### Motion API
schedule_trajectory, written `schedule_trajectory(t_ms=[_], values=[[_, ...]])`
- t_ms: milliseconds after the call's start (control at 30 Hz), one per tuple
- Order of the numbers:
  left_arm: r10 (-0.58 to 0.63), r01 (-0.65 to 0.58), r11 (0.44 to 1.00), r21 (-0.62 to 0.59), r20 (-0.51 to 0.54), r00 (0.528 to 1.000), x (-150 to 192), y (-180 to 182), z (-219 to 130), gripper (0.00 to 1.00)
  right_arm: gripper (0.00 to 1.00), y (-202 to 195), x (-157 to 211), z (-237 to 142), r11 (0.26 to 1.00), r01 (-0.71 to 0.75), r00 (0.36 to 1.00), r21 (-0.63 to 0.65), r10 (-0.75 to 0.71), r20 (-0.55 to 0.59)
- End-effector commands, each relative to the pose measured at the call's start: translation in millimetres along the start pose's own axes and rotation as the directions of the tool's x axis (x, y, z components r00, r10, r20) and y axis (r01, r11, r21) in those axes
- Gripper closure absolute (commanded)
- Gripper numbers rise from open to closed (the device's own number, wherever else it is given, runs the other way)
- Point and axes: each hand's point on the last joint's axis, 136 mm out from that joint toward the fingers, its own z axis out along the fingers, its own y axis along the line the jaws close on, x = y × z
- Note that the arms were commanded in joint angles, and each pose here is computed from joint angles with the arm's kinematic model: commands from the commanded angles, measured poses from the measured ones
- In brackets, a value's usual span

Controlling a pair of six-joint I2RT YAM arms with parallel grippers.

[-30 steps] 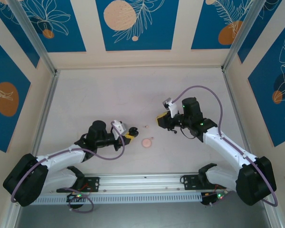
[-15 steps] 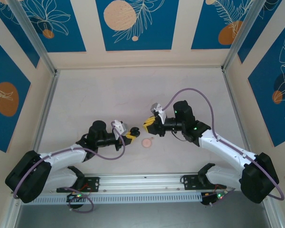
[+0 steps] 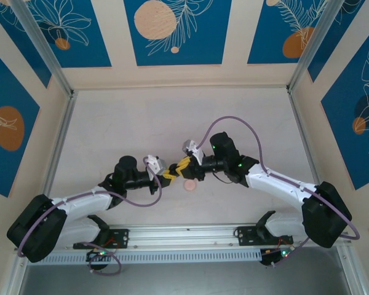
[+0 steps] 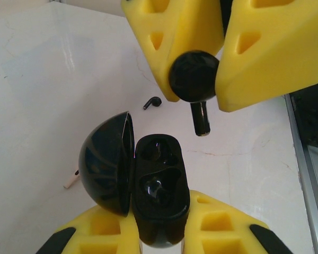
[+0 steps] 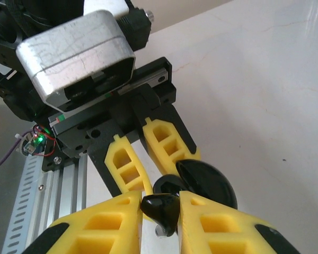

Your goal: Insert wireless bluetooth earbuds into charging case

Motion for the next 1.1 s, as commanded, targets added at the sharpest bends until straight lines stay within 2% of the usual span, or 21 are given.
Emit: schedule_trajectory(t_ms=[0,767,1067], values=[[0.003,-0.004,1.000,0.031,0.028,1.000,-5.6,-4.5,-0.7,0.88,0.78,1.0,-17.5,2.0,0.998,0.067,0.997,0.000,-0.067,0.038],[0.007,-0.010,0.999,0.048,0.066,0.998,-15.8,-7.8,-1.5,0.88,0.79,-8.1,-9.7,15.6,0.996,0.091,0.996,-0.003,-0.091,-0.002],[0.012,-0.015,0.999,0.045,0.070,0.997,-17.8,-7.6,-2.7,0.88,0.79,-8.9,0.3,18.0,0.996,0.092,0.994,-0.016,-0.092,-0.057]])
